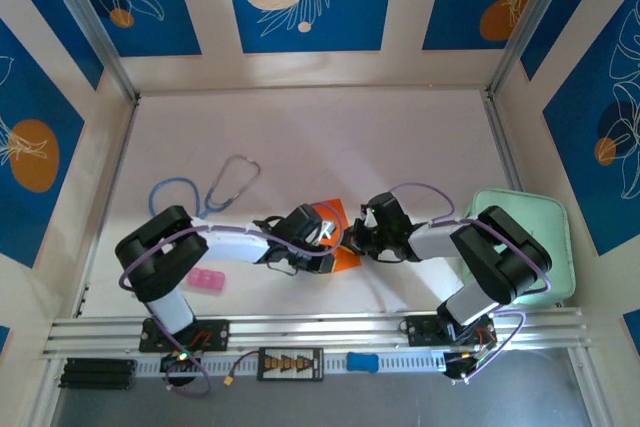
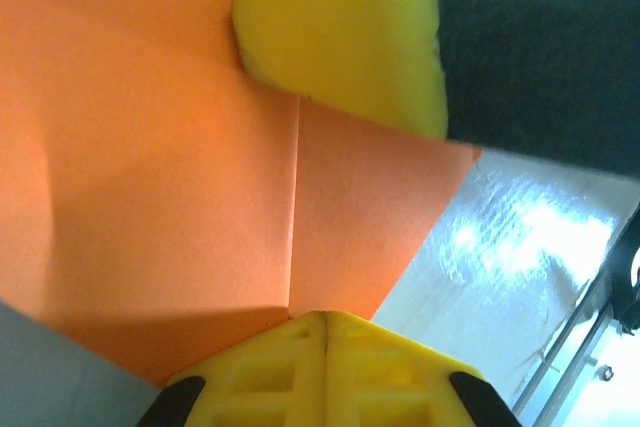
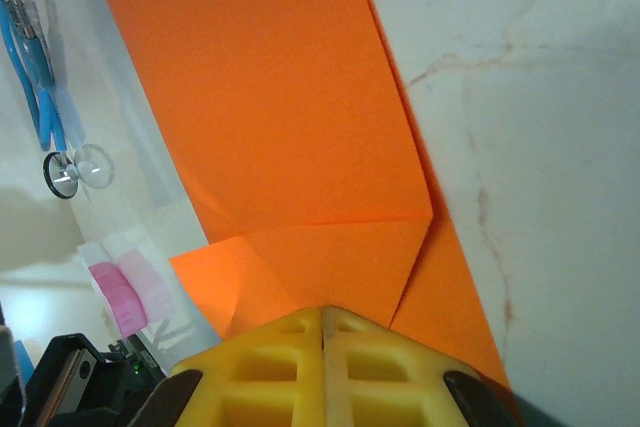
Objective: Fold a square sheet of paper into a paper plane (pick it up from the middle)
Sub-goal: Fold the triangle a second time at the center of the table.
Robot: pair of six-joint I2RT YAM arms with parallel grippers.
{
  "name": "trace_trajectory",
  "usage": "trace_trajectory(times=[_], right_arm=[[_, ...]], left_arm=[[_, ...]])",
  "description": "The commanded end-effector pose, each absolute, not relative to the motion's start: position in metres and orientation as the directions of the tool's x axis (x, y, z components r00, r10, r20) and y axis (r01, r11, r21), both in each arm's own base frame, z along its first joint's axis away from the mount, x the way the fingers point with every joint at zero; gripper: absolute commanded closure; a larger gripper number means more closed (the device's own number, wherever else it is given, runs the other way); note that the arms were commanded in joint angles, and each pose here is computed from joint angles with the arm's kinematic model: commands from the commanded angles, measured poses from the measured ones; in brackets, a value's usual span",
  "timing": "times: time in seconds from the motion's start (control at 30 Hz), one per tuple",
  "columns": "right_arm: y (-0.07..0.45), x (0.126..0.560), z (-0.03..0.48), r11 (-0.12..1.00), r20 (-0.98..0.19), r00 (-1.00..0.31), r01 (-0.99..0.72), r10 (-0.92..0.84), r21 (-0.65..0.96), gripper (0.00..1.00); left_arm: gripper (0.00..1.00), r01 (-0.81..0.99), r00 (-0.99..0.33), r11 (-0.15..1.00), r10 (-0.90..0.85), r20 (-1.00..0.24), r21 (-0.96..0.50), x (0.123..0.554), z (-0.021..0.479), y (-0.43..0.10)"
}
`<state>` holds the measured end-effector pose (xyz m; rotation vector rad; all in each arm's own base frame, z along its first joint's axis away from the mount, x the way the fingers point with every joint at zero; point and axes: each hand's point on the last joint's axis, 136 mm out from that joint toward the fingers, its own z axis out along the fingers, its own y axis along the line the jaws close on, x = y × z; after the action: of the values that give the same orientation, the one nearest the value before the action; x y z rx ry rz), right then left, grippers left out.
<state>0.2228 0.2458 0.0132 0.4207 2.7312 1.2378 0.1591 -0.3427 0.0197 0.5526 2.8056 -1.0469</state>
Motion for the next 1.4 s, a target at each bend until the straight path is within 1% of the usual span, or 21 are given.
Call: trace_trajectory(times=[0.0,0.13,0.23,0.33,0.43,0.53,0.63,0.73,0.8,0.9,1.03,1.17,1.37], right_arm=[[0.222,0.201,-0.02,0.698,0.093,-0.937,0.315,0.337,0.643,1.0],[0.222,0.201,-0.02,0.698,0.093,-0.938,0.313,0.335,0.644,1.0],[0.223,0.201,-0.02,0.696,0.094,-0.938,0.313,0.335,0.647,1.0],[0.223,0.202,-0.018,0.694,0.092,-0.938,0.311,0.335,0.65,1.0],[0.223,0.202,-0.018,0.693,0.09,-0.938,0.309,0.334,0.651,1.0],[0.223,0.2,-0.018,0.693,0.092,-0.938,0.31,0.333,0.651,1.0],[0.223,0.2,-0.018,0.693,0.091,-0.938,0.309,0.333,0.651,1.0],[0.223,0.201,-0.017,0.693,0.09,-0.939,0.309,0.333,0.651,1.0],[0.223,0.2,-0.017,0.694,0.09,-0.938,0.309,0.334,0.651,1.0],[0.223,0.2,-0.017,0.694,0.089,-0.938,0.309,0.335,0.65,1.0],[0.223,0.202,-0.015,0.695,0.081,-0.939,0.304,0.334,0.652,1.0],[0.226,0.204,-0.014,0.694,0.079,-0.941,0.297,0.328,0.657,1.0],[0.225,0.205,-0.011,0.703,0.071,-0.94,0.298,0.333,0.646,1.0]], left_arm=[[1.0,0.332,-0.939,0.708,0.31,-0.149,-0.623,0.143,0.019,-0.33],[0.99,0.341,-0.935,0.682,0.318,-0.157,-0.648,0.14,0.028,-0.333],[0.98,0.365,-0.929,0.647,0.302,-0.215,-0.669,0.145,0.047,-0.339],[0.96,0.373,-0.928,0.66,0.257,-0.271,-0.652,0.16,0.059,-0.338],[0.97,0.345,-0.937,0.68,0.208,-0.281,-0.647,0.176,0.059,-0.337],[0.97,0.335,-0.941,0.673,0.199,-0.275,-0.659,0.185,0.057,-0.344],[0.97,0.327,-0.944,0.691,0.204,-0.26,-0.645,0.19,0.048,-0.347],[0.97,0.315,-0.949,0.689,0.216,-0.23,-0.653,0.188,0.038,-0.35],[0.98,0.302,-0.953,0.696,0.227,-0.2,-0.652,0.183,0.03,-0.347],[0.99,0.268,-0.963,0.755,0.227,-0.145,-0.598,0.173,0.011,-0.327],[1.0,0.232,-0.97,0.774,0.231,-0.078,-0.59,0.155,-0.007,-0.312],[1.0,0.235,-0.968,0.768,0.243,-0.068,-0.595,0.151,-0.012,-0.312],[1.0,0.263,-0.963,0.77,0.25,-0.104,-0.582,0.155,-0.003,-0.31]])
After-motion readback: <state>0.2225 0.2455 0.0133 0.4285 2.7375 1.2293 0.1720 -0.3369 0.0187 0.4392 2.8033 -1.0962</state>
